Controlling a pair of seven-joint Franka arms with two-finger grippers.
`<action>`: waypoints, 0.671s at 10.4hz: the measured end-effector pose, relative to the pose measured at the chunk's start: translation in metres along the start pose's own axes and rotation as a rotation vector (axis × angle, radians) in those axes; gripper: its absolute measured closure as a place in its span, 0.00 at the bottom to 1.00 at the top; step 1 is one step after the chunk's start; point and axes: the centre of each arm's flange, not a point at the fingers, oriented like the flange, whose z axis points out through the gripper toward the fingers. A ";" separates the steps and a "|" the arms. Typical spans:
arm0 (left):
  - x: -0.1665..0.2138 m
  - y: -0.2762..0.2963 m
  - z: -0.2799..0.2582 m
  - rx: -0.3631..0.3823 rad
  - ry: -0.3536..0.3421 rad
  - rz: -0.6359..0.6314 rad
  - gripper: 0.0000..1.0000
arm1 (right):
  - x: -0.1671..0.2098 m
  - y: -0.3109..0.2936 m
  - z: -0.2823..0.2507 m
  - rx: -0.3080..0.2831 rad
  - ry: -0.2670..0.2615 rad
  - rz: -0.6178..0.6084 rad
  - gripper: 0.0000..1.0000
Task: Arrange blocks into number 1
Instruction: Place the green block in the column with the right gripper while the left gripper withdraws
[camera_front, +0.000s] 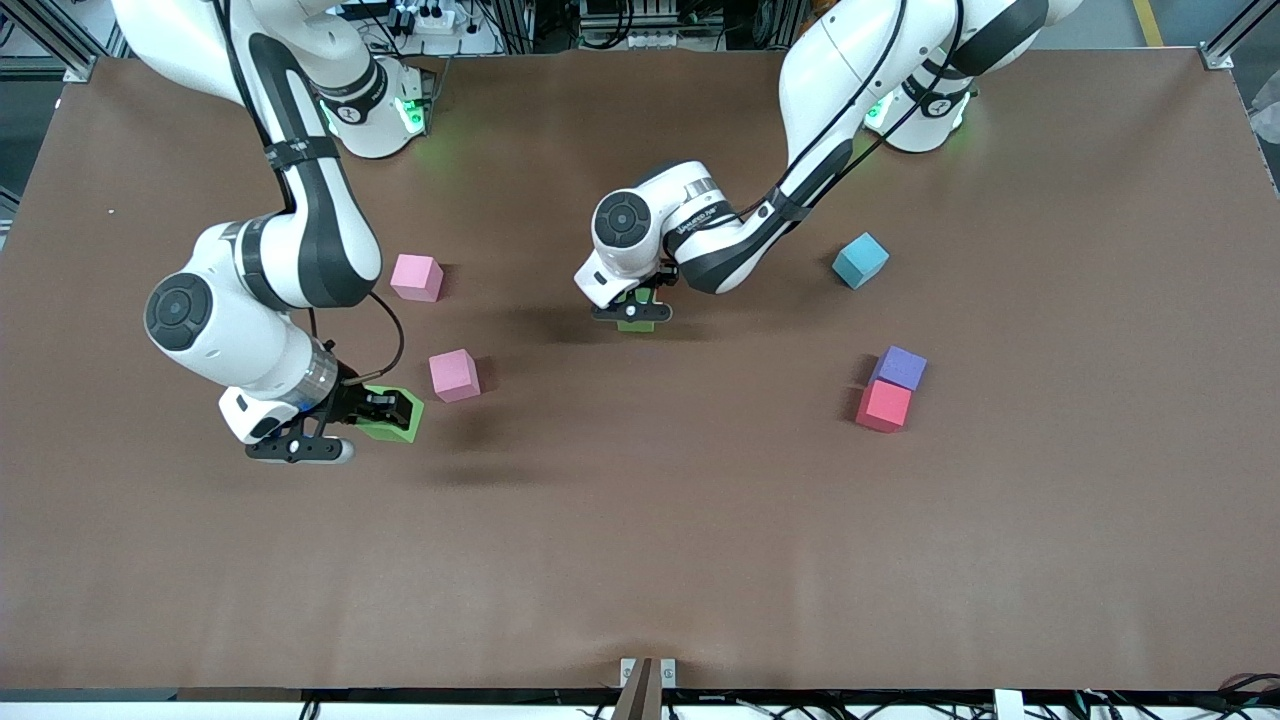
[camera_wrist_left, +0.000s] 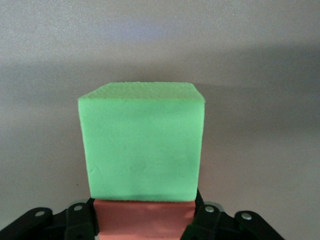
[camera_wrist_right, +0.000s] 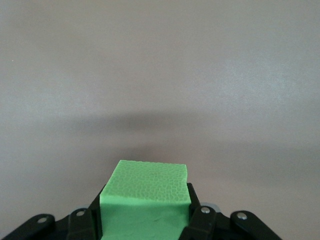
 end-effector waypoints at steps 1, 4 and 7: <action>0.000 0.000 0.000 0.001 0.001 0.001 0.36 | 0.000 0.000 0.000 0.000 -0.001 0.000 0.39; 0.000 0.000 0.000 0.007 0.011 0.010 0.35 | -0.003 -0.008 0.002 0.000 -0.004 -0.013 0.39; 0.002 0.002 -0.008 0.012 0.038 0.026 0.00 | -0.009 -0.026 0.005 0.013 -0.011 -0.032 0.39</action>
